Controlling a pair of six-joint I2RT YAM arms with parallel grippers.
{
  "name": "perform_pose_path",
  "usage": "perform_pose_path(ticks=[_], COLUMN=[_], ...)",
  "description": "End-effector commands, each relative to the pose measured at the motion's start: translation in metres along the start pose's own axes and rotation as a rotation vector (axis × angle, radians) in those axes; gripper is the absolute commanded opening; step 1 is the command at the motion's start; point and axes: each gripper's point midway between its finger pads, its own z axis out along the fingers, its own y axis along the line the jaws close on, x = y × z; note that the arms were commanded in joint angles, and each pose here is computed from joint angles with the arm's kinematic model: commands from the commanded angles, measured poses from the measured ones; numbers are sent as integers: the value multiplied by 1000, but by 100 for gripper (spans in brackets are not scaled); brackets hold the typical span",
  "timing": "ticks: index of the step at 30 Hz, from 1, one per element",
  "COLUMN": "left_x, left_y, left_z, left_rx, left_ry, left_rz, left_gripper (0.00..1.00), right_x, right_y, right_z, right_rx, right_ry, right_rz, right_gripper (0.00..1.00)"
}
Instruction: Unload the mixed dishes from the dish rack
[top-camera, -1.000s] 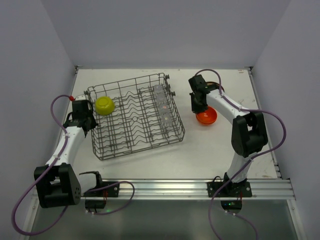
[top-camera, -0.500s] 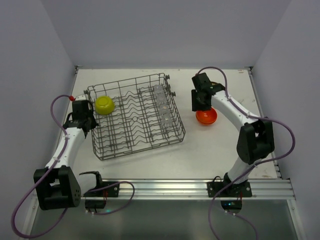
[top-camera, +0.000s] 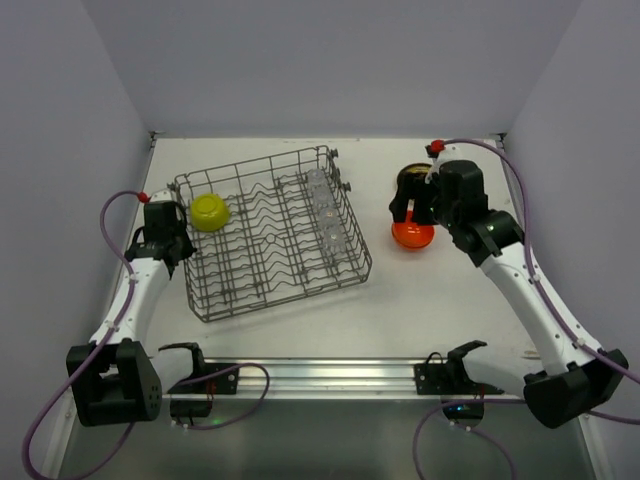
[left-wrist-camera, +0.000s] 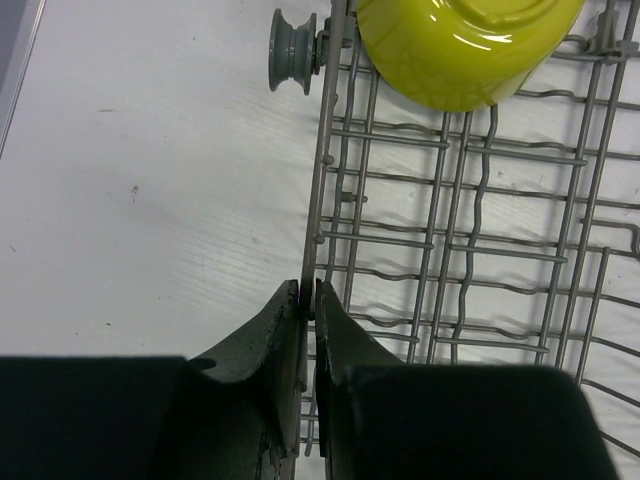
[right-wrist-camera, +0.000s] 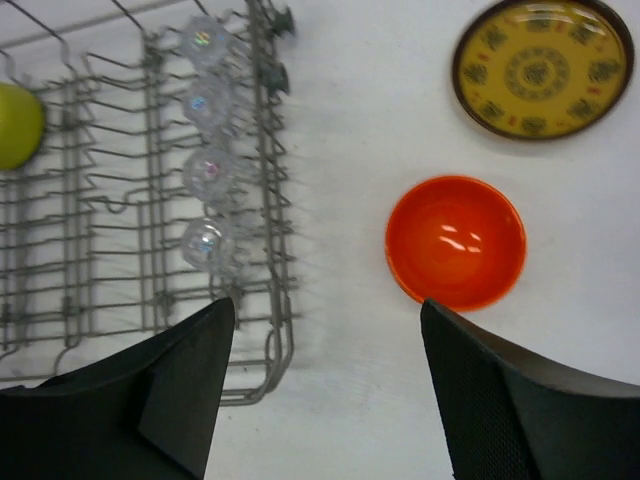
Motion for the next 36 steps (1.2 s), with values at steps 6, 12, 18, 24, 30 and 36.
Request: perform_pose_path(ticks=[6, 12, 18, 24, 30, 36], left_x=[-29, -38, -38, -32, -45, -71], left_y=[-2, -8, -7, -3, -19, -63], left_z=[-9, -16, -21, -15, -23, -55], left_rx=[-6, 26, 27, 3, 81, -34], left_ry=[-96, -117, -135, -135, -137, -167], left_rz=[-23, -26, -39, -46, -17, 118], left_gripper=[23, 37, 56, 65, 74, 82], right_x=[-8, -5, -4, -4, 2, 5], right_y=[44, 61, 99, 131, 117, 109], right_z=[-7, -4, -12, -18, -7, -8], right_rx=[-263, -352, -582, -740, -622, -587], right_ry=[-83, -69, -62, -16, -33, -42], right_rz=[-15, -9, 34, 95, 103, 86], right_gripper=[79, 80, 94, 99, 99, 99])
